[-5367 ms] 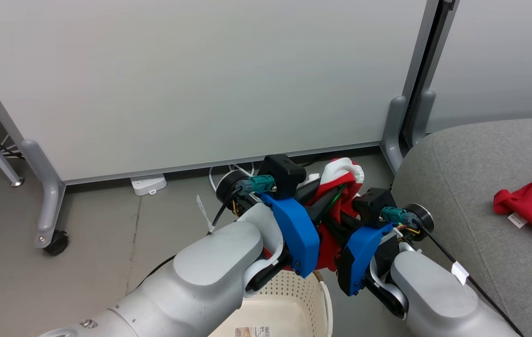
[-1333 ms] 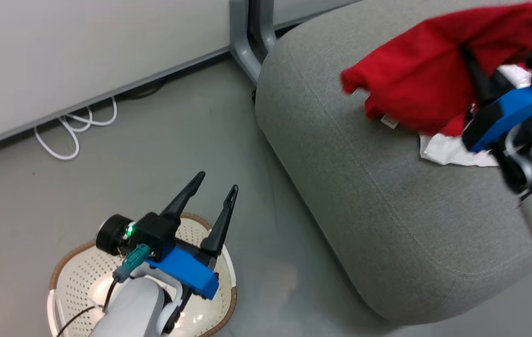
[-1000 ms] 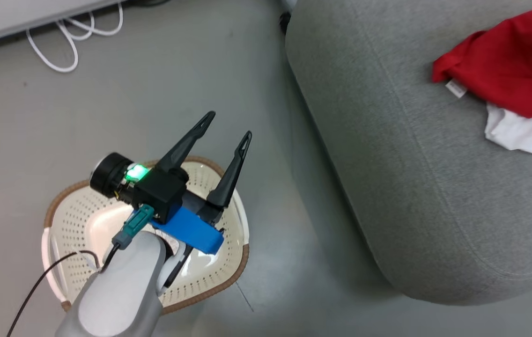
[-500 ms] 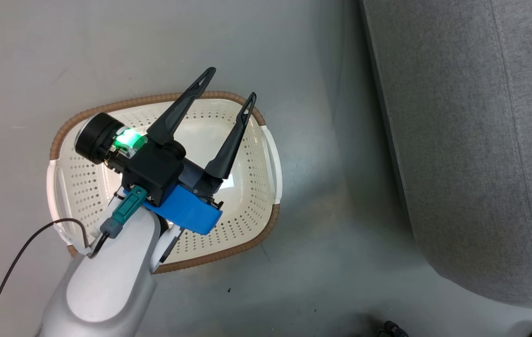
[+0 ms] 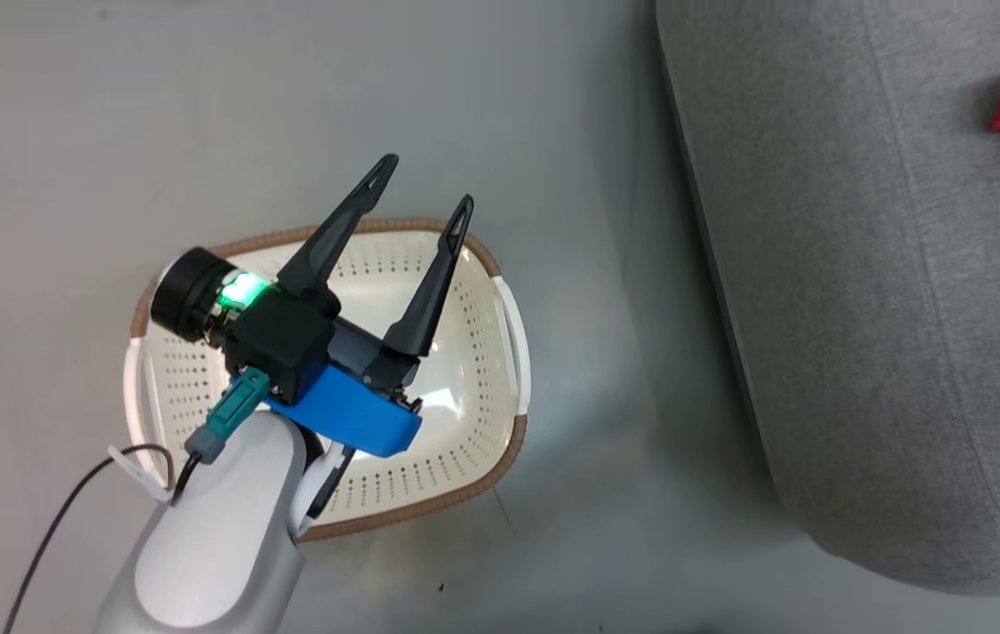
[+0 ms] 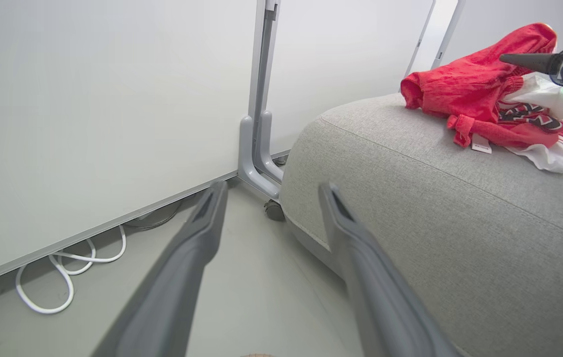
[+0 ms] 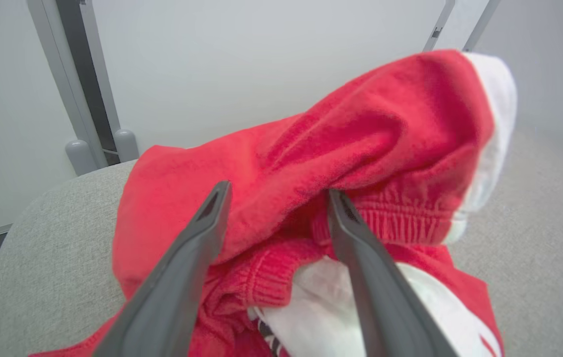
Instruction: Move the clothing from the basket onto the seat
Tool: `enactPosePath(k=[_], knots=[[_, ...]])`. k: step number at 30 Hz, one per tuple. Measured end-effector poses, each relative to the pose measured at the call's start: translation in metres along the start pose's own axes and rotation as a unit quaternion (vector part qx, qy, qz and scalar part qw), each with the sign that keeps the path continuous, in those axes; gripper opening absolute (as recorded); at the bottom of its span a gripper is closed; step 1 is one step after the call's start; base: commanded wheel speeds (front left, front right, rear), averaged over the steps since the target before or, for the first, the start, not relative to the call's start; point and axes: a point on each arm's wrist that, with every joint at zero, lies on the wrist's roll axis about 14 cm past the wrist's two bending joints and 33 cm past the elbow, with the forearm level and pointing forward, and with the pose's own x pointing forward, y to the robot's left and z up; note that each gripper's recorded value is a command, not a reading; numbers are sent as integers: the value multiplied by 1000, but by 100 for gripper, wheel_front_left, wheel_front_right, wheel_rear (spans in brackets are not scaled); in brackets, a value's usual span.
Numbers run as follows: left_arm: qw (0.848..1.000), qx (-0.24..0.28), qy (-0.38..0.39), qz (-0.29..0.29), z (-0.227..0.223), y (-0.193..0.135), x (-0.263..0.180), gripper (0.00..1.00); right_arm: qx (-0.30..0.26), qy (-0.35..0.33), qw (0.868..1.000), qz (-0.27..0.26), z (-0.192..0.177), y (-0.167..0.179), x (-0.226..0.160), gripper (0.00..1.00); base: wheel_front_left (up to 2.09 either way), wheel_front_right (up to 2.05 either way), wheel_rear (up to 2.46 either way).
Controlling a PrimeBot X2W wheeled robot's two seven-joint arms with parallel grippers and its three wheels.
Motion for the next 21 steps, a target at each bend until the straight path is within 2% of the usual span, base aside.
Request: enactPosePath(k=[9,14,21], knots=[[999,-13,-8,45,37,-9,-37,100,-21,-14,999,39,16,2,-45,100,0,0,0],[996,-26,-20,82,59,-15,-68,100,-41,-32,994,96,21,30,-80,100,0,0,0],[988,-28,-33,150,80,-10,-126,100,-15,-85,981,175,38,82,-135,100,0,0,0]])
